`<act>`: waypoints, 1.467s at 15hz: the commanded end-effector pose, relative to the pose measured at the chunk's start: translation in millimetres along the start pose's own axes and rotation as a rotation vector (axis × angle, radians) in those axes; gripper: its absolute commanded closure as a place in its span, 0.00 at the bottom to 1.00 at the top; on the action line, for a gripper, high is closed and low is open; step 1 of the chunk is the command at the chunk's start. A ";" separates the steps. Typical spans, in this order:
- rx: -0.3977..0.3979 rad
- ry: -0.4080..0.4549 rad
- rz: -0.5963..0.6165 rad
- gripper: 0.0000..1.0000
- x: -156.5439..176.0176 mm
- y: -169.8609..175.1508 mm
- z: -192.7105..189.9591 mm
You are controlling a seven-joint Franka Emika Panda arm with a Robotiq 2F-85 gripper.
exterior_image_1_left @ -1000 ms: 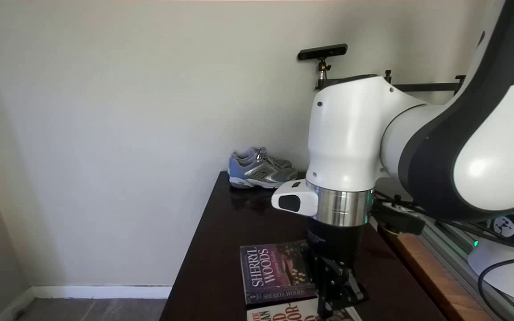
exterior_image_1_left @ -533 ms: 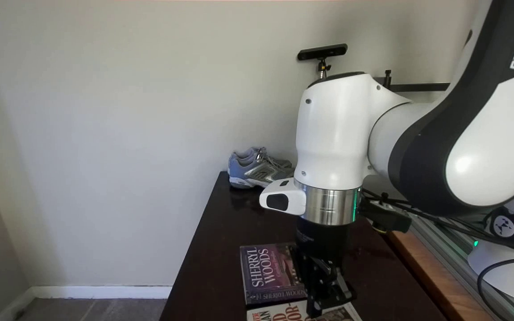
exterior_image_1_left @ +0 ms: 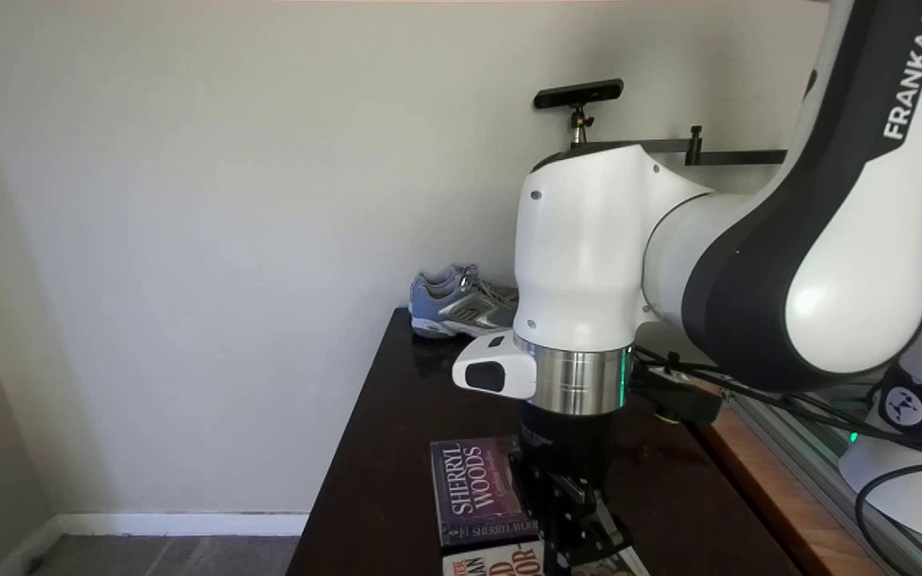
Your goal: Move the novel on the left and place it next to the novel in the center
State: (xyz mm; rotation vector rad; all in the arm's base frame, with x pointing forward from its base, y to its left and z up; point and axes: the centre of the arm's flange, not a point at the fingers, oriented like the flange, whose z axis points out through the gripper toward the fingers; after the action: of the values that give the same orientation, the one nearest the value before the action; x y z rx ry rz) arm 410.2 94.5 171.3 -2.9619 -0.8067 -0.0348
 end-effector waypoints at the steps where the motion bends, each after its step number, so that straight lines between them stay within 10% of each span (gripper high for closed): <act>1: -0.003 -0.025 -0.015 1.00 13.2 6.0 10.8; 22: -0.078 -0.012 -0.047 1.00 59.4 40.9 0.6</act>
State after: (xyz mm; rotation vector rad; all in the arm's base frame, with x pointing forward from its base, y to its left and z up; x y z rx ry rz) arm 478.7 85.9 175.7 -3.0102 -0.9103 -0.0966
